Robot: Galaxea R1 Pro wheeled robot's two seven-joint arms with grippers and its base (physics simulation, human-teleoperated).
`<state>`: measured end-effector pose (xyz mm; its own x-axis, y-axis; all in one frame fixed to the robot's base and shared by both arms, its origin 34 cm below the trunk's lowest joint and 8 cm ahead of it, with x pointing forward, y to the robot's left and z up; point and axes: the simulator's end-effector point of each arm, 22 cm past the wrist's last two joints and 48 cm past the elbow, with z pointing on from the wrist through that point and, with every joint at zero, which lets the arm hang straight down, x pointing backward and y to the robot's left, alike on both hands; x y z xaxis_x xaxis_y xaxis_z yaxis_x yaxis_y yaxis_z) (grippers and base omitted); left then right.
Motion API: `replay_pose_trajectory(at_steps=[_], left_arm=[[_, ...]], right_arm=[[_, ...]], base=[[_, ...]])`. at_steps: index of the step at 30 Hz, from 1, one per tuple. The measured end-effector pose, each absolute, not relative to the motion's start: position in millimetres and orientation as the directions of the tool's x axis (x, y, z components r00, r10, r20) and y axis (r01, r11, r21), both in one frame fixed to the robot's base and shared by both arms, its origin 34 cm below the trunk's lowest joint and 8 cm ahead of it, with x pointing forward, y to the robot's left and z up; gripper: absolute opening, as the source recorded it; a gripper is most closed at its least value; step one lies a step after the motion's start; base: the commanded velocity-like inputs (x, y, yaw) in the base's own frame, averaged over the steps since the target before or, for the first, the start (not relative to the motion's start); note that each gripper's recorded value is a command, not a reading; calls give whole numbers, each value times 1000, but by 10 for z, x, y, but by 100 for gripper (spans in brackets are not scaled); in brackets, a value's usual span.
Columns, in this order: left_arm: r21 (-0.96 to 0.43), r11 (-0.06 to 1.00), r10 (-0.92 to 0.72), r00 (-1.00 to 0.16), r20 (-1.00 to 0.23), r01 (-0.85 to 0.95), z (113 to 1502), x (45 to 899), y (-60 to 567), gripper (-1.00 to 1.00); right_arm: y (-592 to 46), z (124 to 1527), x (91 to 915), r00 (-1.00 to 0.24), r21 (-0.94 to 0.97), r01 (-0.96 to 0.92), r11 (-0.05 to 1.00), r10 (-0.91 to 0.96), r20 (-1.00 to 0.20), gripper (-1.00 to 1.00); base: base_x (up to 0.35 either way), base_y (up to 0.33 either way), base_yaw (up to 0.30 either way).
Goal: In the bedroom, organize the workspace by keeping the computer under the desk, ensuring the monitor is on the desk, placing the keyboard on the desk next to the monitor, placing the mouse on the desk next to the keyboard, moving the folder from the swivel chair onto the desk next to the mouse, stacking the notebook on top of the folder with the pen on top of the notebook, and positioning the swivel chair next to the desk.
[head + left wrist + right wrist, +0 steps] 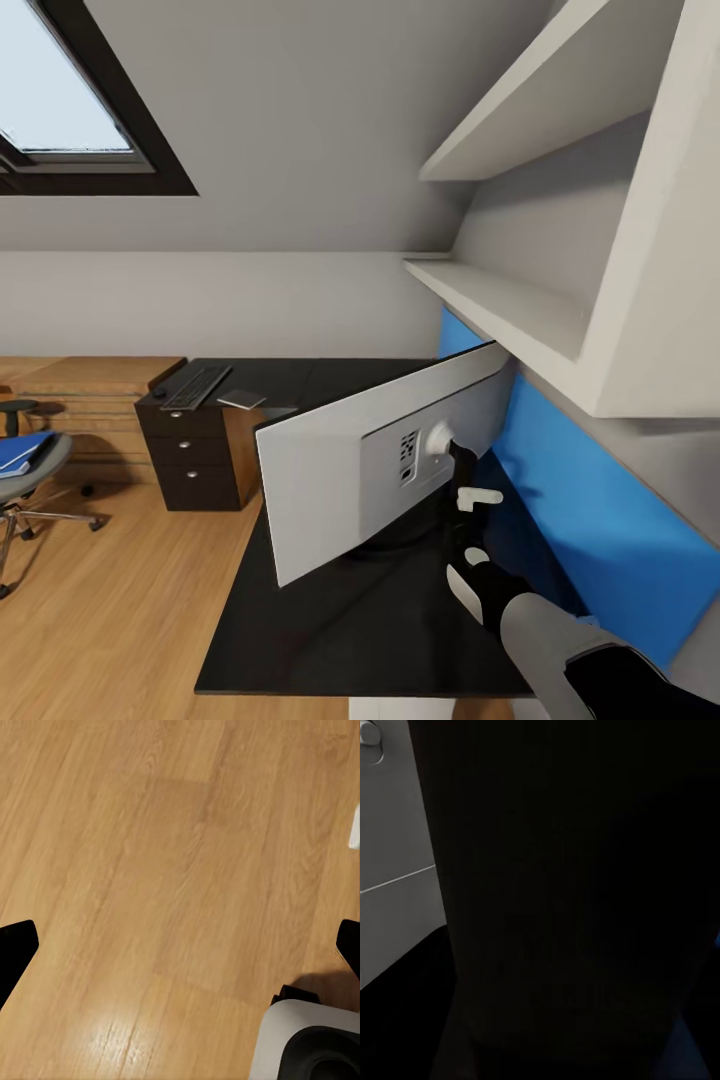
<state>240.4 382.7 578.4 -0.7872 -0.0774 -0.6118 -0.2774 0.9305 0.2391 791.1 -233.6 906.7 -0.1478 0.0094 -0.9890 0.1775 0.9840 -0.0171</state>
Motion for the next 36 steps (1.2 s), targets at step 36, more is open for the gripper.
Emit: replay_pose_trajectory(at_steps=[36], left_arm=[[241, 928, -83, -785, -614, -286, 5789, 2404, 3849, 100]], right_arm=[[-2341, 9058, 7913, -150, -22, 176, 984, 5, -989, -100]], base=[[111, 0, 0]])
